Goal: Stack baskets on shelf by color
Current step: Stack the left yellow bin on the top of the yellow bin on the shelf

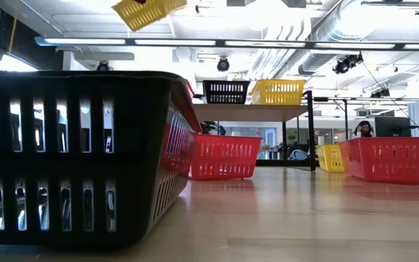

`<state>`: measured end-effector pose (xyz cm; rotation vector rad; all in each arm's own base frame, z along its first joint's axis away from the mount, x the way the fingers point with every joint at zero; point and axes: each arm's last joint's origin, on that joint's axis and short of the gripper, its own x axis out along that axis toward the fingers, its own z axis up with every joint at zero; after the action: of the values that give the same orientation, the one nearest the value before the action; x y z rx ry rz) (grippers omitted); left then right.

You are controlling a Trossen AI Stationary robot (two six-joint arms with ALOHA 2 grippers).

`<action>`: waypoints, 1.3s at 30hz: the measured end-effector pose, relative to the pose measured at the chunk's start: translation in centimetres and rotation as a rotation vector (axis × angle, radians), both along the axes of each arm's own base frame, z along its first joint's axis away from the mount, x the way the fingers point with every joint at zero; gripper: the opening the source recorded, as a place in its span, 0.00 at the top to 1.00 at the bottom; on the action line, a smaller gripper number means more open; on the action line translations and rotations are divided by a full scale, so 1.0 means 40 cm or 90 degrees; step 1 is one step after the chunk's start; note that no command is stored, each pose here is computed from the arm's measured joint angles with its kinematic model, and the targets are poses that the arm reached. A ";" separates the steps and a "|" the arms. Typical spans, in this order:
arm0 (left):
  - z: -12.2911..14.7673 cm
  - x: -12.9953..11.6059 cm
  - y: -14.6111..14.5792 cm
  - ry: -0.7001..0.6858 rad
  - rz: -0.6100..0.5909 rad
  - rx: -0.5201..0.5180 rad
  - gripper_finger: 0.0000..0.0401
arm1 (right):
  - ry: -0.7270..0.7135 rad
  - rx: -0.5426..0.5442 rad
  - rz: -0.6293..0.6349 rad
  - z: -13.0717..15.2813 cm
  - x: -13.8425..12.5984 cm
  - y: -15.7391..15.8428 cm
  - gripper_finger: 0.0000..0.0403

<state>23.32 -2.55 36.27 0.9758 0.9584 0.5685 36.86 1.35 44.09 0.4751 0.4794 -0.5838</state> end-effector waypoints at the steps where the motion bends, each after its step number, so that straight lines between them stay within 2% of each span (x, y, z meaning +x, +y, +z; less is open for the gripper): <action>1: -0.004 0.005 0.007 0.012 0.003 0.004 1.00 | -0.019 0.008 -0.018 0.004 0.003 -0.012 0.70; 7: -0.031 0.038 0.036 0.079 0.023 0.034 1.00 | -0.105 0.030 -0.085 0.026 0.017 -0.075 0.62; 11: -0.045 0.054 0.044 0.103 0.030 0.043 1.00 | -0.114 0.045 -0.101 0.024 0.019 -0.094 0.62; 19: -0.073 0.082 0.058 0.161 0.032 0.064 1.00 | -0.101 0.067 -0.085 -0.003 0.048 -0.098 0.62; 27: -0.079 0.092 0.061 0.157 0.037 0.065 1.00 | -0.059 0.081 -0.086 -0.049 0.079 -0.102 0.62; 39: -0.075 0.097 0.059 0.139 0.040 0.070 1.00 | -0.067 0.107 -0.126 -0.081 0.108 -0.145 0.62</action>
<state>27.19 -0.17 33.28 1.1257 1.1658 0.5801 41.17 -4.43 40.85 0.7152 0.3854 -0.7085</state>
